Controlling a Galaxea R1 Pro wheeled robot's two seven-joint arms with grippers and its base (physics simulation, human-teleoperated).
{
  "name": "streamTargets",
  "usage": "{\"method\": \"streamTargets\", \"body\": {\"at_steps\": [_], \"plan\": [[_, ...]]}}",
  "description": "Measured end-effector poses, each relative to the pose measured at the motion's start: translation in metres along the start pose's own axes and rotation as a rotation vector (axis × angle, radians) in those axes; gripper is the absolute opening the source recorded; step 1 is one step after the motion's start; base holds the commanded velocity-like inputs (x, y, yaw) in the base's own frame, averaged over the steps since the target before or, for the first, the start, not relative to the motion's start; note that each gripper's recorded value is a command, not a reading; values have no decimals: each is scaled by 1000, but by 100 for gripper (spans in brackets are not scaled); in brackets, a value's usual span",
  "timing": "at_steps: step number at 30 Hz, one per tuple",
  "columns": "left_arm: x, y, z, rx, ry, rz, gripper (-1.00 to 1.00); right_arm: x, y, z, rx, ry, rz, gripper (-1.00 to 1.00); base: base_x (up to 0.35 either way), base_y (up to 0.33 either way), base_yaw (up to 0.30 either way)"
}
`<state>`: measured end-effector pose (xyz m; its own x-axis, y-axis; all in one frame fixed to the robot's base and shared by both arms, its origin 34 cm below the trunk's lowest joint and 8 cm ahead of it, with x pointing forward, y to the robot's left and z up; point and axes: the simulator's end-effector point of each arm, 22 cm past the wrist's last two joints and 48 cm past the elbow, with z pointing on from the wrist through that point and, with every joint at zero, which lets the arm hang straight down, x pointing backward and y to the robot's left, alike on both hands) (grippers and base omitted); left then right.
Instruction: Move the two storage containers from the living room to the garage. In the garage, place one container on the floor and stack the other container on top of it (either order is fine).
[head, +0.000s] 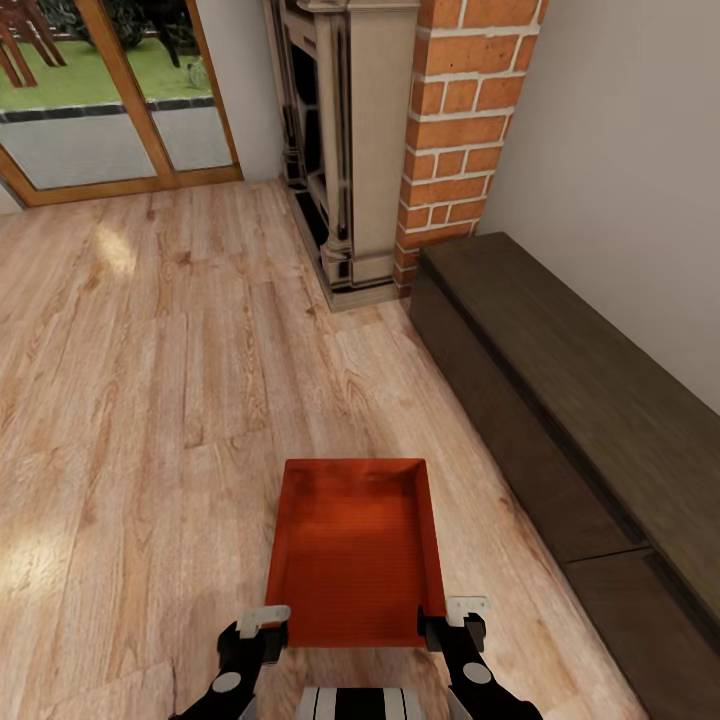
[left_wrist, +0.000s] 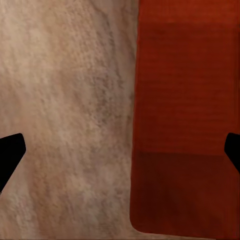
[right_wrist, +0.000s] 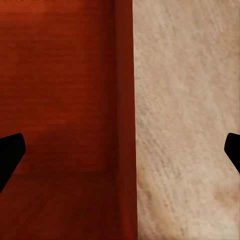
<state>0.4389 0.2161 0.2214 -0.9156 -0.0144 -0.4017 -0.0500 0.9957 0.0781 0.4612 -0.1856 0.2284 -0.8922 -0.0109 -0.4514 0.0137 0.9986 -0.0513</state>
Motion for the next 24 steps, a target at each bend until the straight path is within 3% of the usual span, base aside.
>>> {"method": "streamTargets", "body": {"at_steps": [24], "plan": [[-15, -4, 1, 6, -35, -3, 100, 0, 0, 0, 0, 1, 0, 100, 0, 0, 0]]}}
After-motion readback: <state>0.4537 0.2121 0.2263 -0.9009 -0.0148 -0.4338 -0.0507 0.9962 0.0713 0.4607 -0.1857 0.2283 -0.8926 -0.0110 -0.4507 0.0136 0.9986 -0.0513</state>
